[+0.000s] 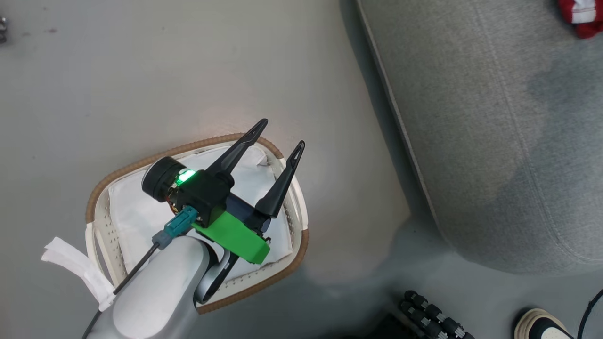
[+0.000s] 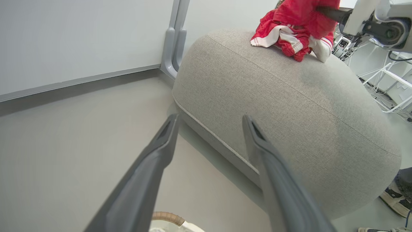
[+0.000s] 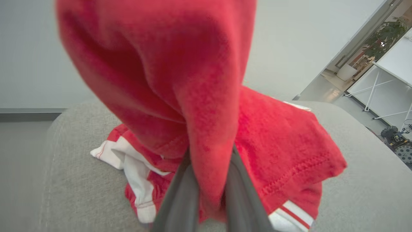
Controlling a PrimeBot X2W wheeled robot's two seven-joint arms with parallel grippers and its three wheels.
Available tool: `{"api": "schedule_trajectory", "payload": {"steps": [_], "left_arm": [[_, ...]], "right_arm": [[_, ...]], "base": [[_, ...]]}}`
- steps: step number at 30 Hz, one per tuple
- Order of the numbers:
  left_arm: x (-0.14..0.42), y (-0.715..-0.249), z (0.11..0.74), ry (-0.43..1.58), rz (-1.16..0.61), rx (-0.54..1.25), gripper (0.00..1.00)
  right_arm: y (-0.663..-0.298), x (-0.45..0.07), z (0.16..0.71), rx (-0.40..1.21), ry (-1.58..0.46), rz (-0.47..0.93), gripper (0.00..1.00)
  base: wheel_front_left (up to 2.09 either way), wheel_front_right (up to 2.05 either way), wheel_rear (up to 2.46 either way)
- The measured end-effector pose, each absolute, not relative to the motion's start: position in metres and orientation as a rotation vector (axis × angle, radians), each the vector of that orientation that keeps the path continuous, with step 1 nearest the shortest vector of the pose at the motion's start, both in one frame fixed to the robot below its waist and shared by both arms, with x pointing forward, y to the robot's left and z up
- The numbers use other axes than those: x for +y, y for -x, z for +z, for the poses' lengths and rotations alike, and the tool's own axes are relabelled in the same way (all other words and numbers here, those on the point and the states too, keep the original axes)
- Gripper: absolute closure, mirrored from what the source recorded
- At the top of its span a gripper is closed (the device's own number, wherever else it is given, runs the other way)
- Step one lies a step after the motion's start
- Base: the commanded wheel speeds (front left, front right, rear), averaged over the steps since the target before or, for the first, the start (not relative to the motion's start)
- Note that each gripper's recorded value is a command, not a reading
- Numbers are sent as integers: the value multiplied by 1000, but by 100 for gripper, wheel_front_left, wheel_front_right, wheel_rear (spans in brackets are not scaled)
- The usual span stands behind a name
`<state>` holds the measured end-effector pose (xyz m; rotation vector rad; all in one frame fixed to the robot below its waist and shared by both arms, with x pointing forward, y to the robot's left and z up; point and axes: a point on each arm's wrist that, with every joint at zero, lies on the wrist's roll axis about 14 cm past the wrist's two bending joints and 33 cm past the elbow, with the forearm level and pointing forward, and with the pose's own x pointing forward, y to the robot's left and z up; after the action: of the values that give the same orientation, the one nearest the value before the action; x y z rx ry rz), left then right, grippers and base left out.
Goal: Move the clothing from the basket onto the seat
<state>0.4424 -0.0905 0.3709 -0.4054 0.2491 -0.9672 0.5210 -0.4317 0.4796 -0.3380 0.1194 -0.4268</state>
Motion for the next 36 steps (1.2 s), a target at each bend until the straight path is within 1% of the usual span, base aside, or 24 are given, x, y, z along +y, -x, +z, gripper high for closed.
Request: {"api": "schedule_trajectory", "payload": {"steps": [4,10,11,12,13,14,23,31,34,36], "left_arm": [[-84,-445,362,402,-946,265,0],[-79,-447,356,391,-932,278,0],[-78,-447,357,390,-931,277,0],[-78,-447,357,389,-930,277,0],[-78,-447,358,387,-929,277,0],[-78,-448,359,384,-927,276,0],[-75,-443,376,379,-902,265,0],[-69,-434,395,357,-869,250,0],[-66,-431,404,355,-849,239,0],[-64,-430,410,352,-840,229,0]], "right_arm": [[-512,-427,448,173,306,-443,100],[-502,-433,443,173,286,-491,100],[-500,-435,446,167,286,-499,87],[-499,-436,448,160,282,-508,54],[-498,-437,451,150,281,-515,25],[-497,-438,454,145,284,-519,0],[-462,-446,464,156,283,-569,0],[-415,-454,468,178,262,-608,0],[-404,-449,470,178,256,-599,0],[-403,-441,474,165,256,-576,0]], "base": [[0,0,0],[0,0,0],[0,0,0],[0,0,0],[0,0,0],[0,0,0],[0,0,0],[0,0,0],[0,0,0],[0,0,0]]}}
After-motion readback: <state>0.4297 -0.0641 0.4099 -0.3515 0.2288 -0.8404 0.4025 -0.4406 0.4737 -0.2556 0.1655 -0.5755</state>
